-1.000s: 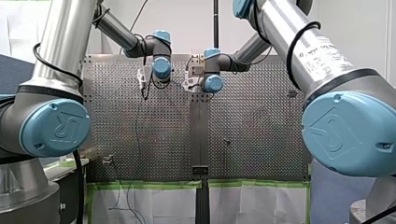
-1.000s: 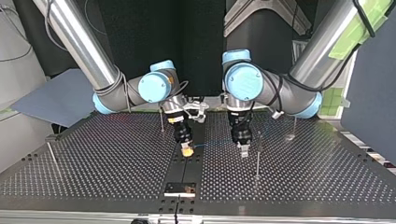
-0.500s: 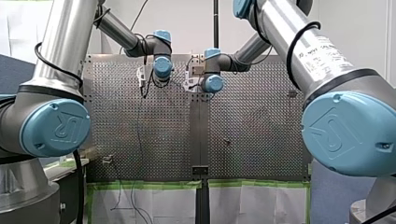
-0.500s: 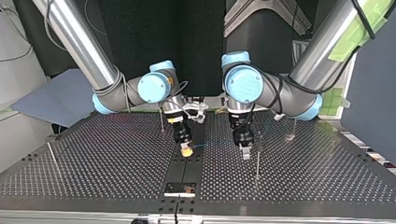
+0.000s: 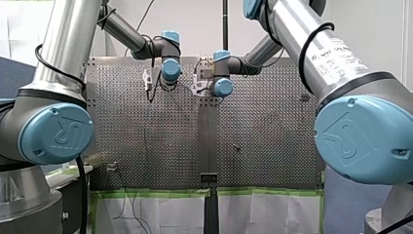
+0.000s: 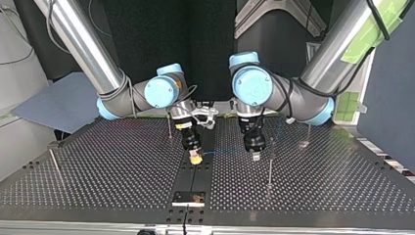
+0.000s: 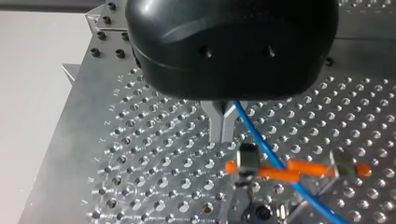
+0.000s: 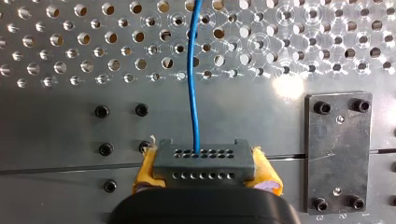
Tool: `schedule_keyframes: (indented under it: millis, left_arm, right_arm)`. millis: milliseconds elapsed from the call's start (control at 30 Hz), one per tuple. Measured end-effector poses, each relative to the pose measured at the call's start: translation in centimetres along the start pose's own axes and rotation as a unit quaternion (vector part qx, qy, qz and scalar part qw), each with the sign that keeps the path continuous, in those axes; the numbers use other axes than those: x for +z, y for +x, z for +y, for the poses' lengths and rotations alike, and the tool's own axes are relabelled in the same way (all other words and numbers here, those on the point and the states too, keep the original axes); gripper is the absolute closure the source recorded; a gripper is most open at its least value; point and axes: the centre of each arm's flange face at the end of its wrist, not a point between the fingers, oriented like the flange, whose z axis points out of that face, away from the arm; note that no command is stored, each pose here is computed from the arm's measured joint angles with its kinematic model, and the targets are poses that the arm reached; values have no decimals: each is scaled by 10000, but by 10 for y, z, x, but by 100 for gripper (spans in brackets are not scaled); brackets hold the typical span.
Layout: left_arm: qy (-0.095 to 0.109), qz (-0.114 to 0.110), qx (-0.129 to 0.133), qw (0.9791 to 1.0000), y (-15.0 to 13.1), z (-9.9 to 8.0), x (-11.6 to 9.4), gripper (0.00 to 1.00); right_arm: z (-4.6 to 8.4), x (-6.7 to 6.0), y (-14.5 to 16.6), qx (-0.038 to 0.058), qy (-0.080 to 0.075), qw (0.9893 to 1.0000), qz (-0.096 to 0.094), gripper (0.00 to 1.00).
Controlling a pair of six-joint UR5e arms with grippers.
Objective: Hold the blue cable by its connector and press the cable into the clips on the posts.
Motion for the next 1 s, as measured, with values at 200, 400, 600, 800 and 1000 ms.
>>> schedule_keyframes:
  millis: [200,400,600,800,1000]
  left_arm:
    - [39,-34,-21,10000,-1,-3,-1,100]
    - [131,-53,-143,9998,0,-11,-7,100]
    - [279,151,-283,9991,21,-22,-7,100]
    - [317,308,-217,9988,37,-28,-9,100]
    - [407,506,-70,9979,67,-46,-20,100]
  right_arm:
    - [0,0,0,4,4,10000,-22,100]
    - [4,-3,-8,60,-26,9999,-112,100]
    - [15,-12,-27,115,-116,9992,-370,100]
    - [30,-24,-52,104,-257,9975,-646,100]
    - [46,-36,-75,53,-421,9951,-897,100]
